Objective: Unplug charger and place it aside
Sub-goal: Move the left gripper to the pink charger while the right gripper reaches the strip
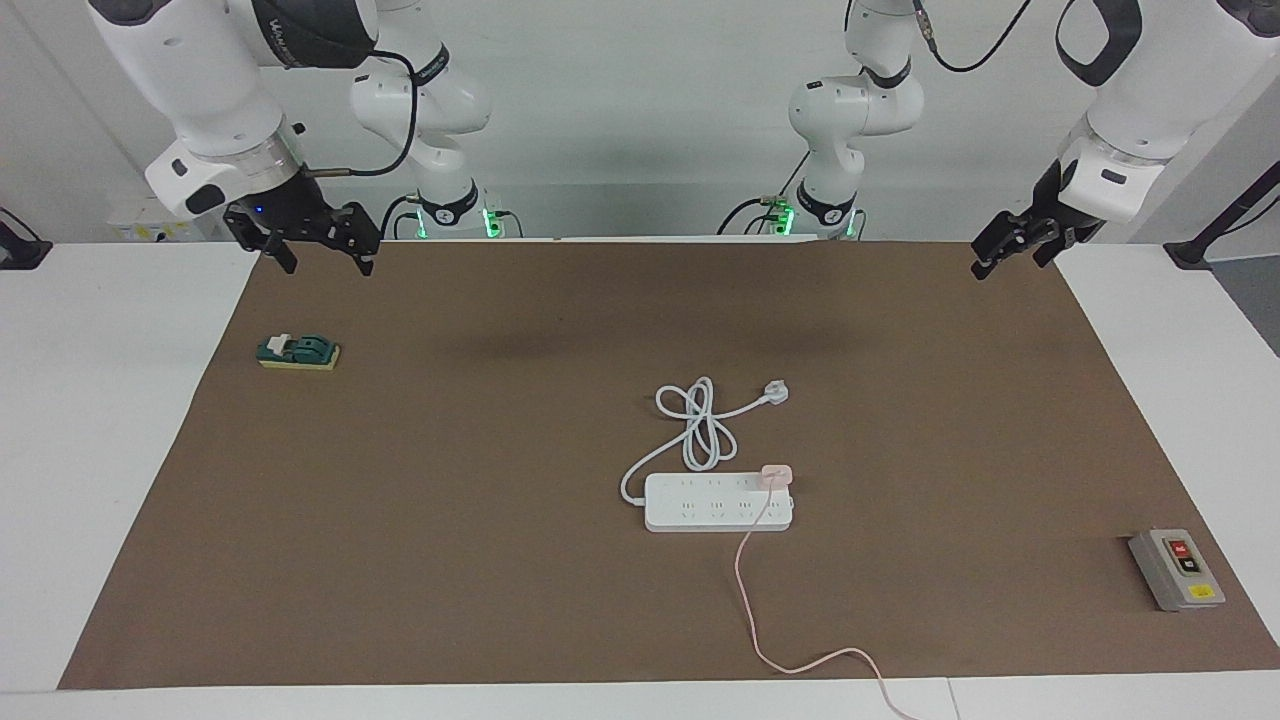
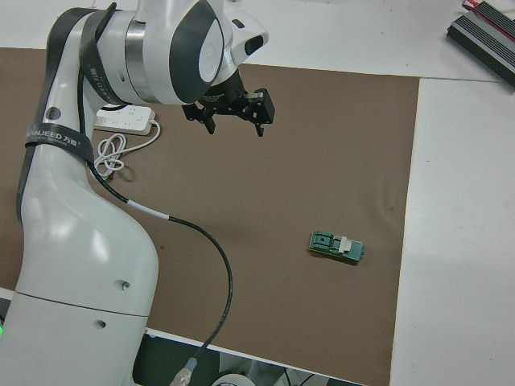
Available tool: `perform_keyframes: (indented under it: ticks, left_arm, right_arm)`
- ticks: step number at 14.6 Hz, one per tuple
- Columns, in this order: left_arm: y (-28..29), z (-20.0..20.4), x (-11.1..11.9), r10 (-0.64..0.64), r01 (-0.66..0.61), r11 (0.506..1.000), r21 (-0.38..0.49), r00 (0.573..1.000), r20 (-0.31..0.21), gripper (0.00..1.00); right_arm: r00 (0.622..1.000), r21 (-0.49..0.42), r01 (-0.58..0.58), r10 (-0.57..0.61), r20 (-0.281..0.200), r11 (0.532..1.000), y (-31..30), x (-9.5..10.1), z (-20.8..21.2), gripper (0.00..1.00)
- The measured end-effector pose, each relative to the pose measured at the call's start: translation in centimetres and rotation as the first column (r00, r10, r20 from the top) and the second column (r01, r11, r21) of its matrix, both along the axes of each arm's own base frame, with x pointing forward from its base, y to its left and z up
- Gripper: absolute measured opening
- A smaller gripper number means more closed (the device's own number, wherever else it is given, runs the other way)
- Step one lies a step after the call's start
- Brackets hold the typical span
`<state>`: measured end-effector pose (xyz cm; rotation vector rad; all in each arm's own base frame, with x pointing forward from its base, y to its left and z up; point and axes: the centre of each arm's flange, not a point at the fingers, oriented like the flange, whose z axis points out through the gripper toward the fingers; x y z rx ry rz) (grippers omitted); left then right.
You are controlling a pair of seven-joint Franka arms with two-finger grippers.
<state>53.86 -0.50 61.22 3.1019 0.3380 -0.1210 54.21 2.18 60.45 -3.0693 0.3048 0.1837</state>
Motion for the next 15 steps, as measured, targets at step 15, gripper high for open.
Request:
perform_keyframes:
  ticks: [15]
  left_arm:
    - [-13.1,-14.0,9.2,0.865,-0.864,0.501,-0.049,0.502,-0.011,1.00]
  right_arm:
    - [0.206,0.000,0.970,-0.822,-0.531,0.243,19.5,11.1,-19.2,1.00]
